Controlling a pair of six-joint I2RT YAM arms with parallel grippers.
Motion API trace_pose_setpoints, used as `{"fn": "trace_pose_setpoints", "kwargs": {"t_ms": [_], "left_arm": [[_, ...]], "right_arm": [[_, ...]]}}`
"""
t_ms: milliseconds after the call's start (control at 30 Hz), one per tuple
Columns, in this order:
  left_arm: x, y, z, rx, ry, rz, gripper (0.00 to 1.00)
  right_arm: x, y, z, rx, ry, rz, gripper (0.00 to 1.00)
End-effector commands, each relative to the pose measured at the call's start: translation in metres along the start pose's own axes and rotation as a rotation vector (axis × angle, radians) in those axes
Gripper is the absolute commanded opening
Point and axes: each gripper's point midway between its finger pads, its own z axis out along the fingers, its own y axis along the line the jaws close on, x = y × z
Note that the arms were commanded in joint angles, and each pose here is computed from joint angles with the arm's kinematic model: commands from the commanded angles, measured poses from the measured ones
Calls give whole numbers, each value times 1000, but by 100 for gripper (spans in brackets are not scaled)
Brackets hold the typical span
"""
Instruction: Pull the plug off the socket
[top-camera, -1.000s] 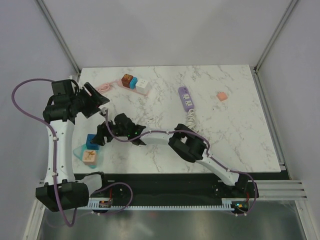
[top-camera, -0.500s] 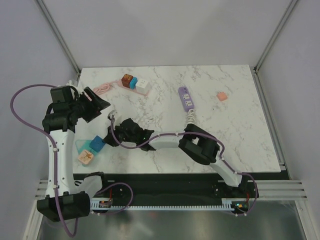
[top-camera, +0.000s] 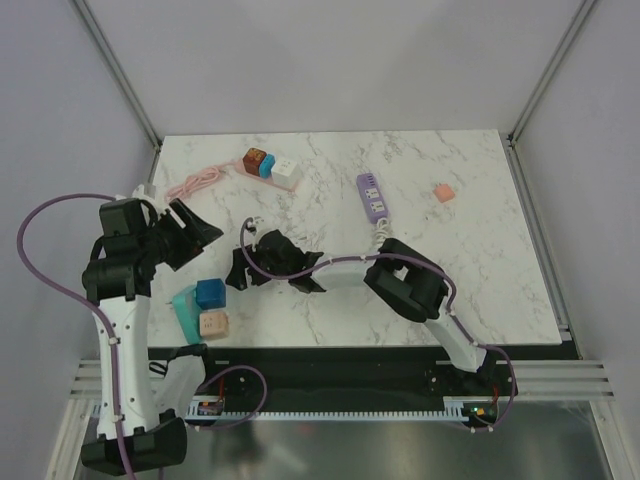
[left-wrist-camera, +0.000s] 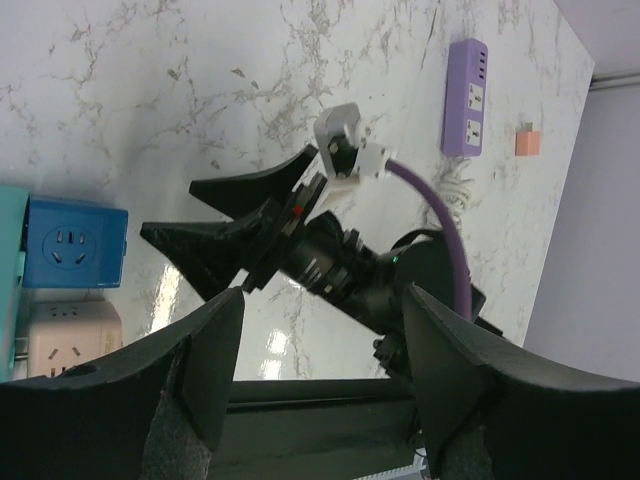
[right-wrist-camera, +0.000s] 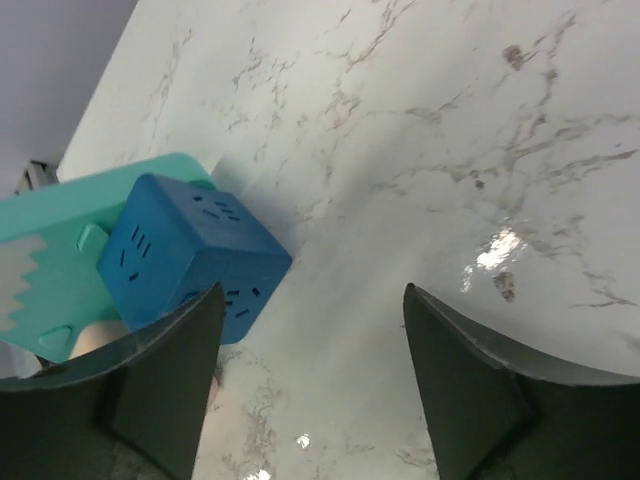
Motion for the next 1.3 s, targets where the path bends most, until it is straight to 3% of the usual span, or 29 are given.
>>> {"fn": "trace_pose_setpoints", "kwargs": {"t_ms": [0, 100, 267, 367, 467, 567, 600, 667, 767, 900, 1067, 1267], "left_arm": [[9, 3, -10, 1, -14, -3, 73], [8, 0, -11, -15, 25, -28, 70], [-11, 14, -15, -119, -77, -32, 69], [-1, 51, -21, -296, -91, -42, 74], [20, 96, -25, -515, -87, -153, 81], [47, 117, -25, -589, -49, -223, 85], [52, 121, -25, -602, -46, -234, 95], [67, 137, -29, -662, -54, -261, 100], [77, 143, -29, -665, -68, -294, 100], [62, 143, -26, -655, -117, -255, 100], [60, 141, -7, -639, -39, -222, 99], [54, 157, 1, -764, 19, -233, 97]], "right_arm": [[-46, 32, -22, -87, -58, 90, 84], [-48, 37, -35, -136, -47, 70, 91], [-36, 60, -38, -310, 13, 91, 98], [-28, 58, -47, -323, 33, 105, 98], [-24, 50, -59, -339, 42, 88, 98], [-23, 22, -69, -323, 41, 142, 98], [-28, 20, -71, -346, 21, 152, 98], [-26, 11, -75, -378, 28, 203, 98], [-26, 2, -78, -377, 28, 201, 98], [-28, 9, -83, -408, 38, 178, 98], [-28, 8, -91, -398, 47, 122, 98], [-29, 6, -96, -385, 58, 57, 98]]}}
